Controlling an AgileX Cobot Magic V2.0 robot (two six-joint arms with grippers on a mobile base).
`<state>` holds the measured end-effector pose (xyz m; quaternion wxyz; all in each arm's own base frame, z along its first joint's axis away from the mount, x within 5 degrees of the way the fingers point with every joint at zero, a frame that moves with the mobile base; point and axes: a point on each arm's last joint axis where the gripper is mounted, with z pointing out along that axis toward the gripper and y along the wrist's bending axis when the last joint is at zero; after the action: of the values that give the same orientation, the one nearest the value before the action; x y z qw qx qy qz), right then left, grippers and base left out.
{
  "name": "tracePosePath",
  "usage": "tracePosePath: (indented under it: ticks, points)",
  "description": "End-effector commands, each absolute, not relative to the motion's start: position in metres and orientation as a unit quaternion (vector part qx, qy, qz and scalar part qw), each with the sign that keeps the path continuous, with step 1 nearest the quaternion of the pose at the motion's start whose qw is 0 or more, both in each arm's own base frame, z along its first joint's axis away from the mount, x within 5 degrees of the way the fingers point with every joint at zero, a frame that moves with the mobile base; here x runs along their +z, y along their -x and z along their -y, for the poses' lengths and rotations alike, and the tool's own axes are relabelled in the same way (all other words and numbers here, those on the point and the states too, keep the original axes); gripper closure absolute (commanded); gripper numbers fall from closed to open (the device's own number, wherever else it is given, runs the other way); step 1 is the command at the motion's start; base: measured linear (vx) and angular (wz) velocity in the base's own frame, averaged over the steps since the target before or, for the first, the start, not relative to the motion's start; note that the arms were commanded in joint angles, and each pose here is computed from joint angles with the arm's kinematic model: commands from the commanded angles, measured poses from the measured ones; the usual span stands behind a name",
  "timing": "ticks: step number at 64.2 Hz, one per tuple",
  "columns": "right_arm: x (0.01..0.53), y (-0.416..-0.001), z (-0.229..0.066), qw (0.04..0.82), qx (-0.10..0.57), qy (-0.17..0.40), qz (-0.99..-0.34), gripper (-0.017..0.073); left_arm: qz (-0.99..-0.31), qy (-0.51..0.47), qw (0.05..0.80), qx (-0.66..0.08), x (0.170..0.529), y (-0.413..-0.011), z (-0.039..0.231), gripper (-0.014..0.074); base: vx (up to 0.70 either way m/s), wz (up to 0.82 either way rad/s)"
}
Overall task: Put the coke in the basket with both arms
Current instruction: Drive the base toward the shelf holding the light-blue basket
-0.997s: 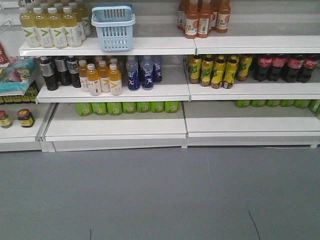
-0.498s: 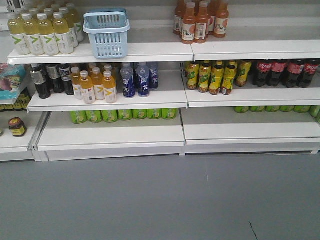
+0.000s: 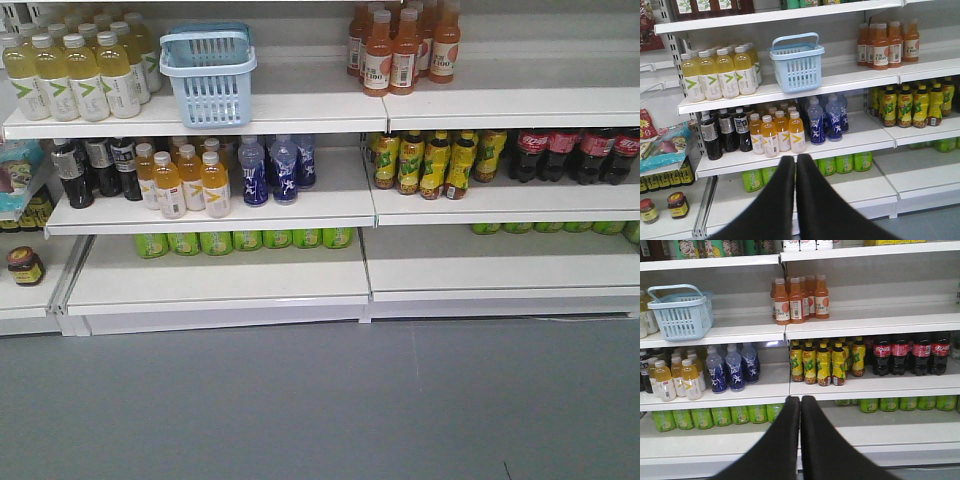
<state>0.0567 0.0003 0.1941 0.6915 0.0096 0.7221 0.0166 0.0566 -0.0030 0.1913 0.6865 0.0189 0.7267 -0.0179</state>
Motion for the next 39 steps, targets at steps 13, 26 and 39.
tracePosePath:
  ticks: [13,26,39]
  points:
    - [0.1987,-0.0561,-0.0005,0.719,0.013,-0.006,-0.695,0.0569,-0.684,-0.015,0.729,-0.027,0.2096,-0.0541,0.0032,0.06,0.11,-0.02]
    - [0.1987,-0.0561,-0.0005,0.719,0.013,-0.006,-0.695,0.0569,-0.684,-0.015,0.729,-0.027,0.2096,-0.0541,0.0032,0.06,0.14,-0.02]
    - [0.1986,-0.0561,-0.0005,0.719,0.013,-0.006,-0.695,0.0569,-0.684,-0.015,0.729,-0.027,0.2096,-0.0541,0.0032,0.06,0.16,0.0]
